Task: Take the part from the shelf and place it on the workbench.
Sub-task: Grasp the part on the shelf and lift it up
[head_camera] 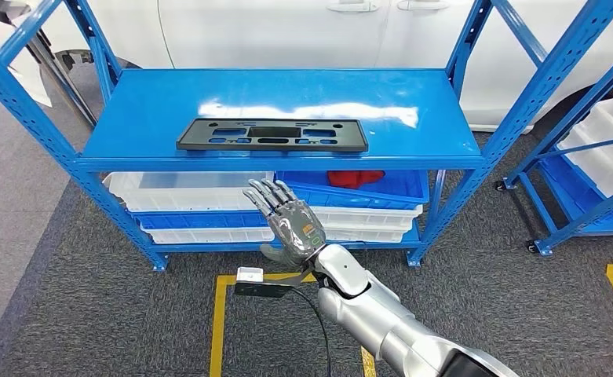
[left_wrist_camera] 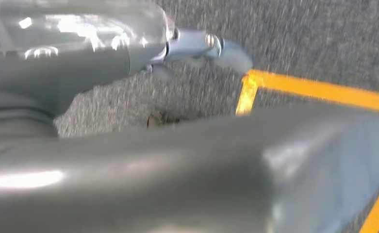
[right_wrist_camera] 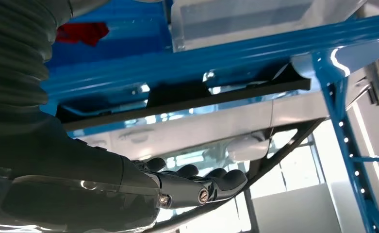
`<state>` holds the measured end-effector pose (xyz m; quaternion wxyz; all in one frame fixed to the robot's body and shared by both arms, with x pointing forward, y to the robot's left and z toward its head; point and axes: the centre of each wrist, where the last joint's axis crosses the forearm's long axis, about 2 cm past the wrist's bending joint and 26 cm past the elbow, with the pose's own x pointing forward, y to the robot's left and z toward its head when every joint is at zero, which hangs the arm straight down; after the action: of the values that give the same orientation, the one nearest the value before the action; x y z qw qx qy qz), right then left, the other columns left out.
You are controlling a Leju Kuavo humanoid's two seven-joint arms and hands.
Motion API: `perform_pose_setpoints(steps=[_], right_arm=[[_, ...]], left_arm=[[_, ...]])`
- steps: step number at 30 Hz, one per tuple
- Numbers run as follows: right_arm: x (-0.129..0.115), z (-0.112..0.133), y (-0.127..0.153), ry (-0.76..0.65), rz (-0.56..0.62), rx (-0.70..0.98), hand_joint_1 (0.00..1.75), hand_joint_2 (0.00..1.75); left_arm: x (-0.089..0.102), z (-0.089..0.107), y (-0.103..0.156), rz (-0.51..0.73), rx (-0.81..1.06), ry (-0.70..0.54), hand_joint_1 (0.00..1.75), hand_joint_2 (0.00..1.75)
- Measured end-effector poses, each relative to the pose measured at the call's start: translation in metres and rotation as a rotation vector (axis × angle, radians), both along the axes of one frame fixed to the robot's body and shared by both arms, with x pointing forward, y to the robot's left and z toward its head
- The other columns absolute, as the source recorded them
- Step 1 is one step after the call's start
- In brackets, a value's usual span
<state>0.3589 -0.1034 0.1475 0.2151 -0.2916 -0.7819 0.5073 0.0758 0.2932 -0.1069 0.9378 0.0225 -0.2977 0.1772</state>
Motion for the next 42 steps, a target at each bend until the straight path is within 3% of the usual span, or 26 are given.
perform_pose_setpoints(steps=[11, 24, 42], right_arm=[[0.005, 0.006, 0.025, -0.201, -0.109, -0.186, 0.0, 1.75], [0.024, 0.014, 0.015, -0.17, -0.221, -0.179, 0.0, 1.75], [0.031, -0.003, -0.002, -0.059, -0.329, -0.226, 0.0, 1.75]], left_arm=[[-0.004, -0.001, -0.001, -0.003, 0.011, 0.007, 0.0, 0.0], [-0.008, -0.001, 0.0, -0.014, 0.011, 0.034, 0.0, 0.0], [-0.009, -0.001, 0.001, -0.025, 0.009, 0.048, 0.0, 0.0]])
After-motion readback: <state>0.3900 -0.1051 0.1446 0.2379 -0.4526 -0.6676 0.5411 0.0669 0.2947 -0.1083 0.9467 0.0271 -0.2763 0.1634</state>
